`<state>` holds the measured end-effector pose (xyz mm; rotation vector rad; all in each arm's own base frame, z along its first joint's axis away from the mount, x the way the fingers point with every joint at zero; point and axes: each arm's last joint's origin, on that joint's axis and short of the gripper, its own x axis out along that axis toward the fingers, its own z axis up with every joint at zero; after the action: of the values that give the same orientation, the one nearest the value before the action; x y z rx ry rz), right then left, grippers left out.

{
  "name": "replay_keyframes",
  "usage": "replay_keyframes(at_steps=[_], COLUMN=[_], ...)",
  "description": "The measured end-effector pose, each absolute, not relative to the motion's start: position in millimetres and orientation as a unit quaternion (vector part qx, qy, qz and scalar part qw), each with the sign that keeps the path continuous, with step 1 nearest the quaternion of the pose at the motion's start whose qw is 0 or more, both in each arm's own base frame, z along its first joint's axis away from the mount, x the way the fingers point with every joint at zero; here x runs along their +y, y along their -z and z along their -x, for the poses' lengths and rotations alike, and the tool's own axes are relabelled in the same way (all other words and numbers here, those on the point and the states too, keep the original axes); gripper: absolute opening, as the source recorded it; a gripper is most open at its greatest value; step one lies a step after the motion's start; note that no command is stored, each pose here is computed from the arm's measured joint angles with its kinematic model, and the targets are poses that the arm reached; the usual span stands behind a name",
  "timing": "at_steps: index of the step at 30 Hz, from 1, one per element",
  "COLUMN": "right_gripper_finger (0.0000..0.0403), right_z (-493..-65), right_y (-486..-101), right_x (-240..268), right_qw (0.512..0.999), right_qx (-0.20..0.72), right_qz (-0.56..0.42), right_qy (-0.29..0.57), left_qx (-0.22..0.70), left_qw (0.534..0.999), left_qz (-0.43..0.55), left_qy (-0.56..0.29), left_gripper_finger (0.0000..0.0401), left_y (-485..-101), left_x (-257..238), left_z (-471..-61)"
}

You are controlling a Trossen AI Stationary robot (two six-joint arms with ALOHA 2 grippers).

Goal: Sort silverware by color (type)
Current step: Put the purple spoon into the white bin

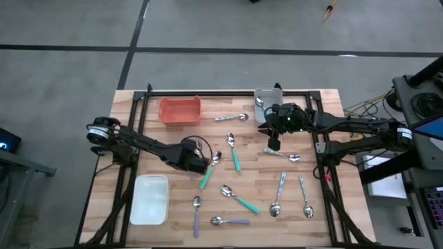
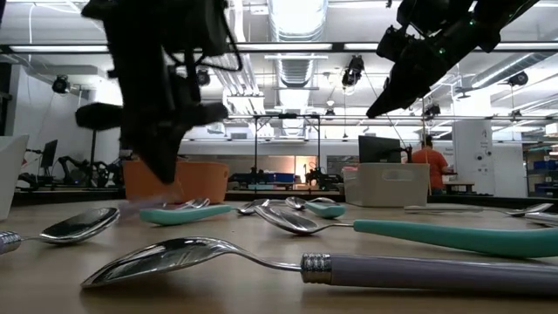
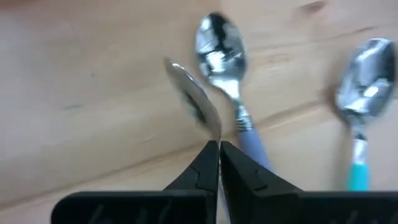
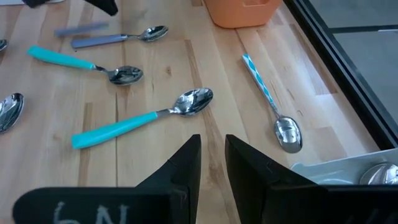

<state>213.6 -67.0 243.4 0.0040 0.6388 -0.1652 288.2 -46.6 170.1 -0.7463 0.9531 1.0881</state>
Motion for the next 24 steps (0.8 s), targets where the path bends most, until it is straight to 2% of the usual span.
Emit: replay_keyframes(at_steps=[9, 13, 19, 24], right_gripper_finger=[0.0063, 0.0063, 0.0063, 0.0063], right_z=[-213.6, -213.6, -213.6, -213.6], right_y=[-243.3, -243.3, -243.4, -243.3], right_x=[-66.9, -66.9, -66.9, -66.9], right_qw=[0.946, 0.946, 0.946, 0.946], right_qx=[0.314, 0.314, 0.314, 0.314], right_qz=[-0.003, -0.003, -0.003, -0.003], right_qy=[0.081, 0.081, 0.081, 0.081], left_qx=[0.451, 0.449, 0.434, 0.421], left_qw=[0.696, 0.709, 0.731, 0.708], left_qz=[0.289, 0.288, 0.319, 0.360], left_qy=[-0.478, -0.461, -0.418, -0.439], left_gripper_finger=[0.0001, 0.0000, 0.0000, 0.0000], left_y=[-229.6, -241.2, -217.8, -185.9], left_x=[-55.8, -66.7, -88.8, -89.0], left_z=[-296.6, -298.5, -302.6, -297.6])
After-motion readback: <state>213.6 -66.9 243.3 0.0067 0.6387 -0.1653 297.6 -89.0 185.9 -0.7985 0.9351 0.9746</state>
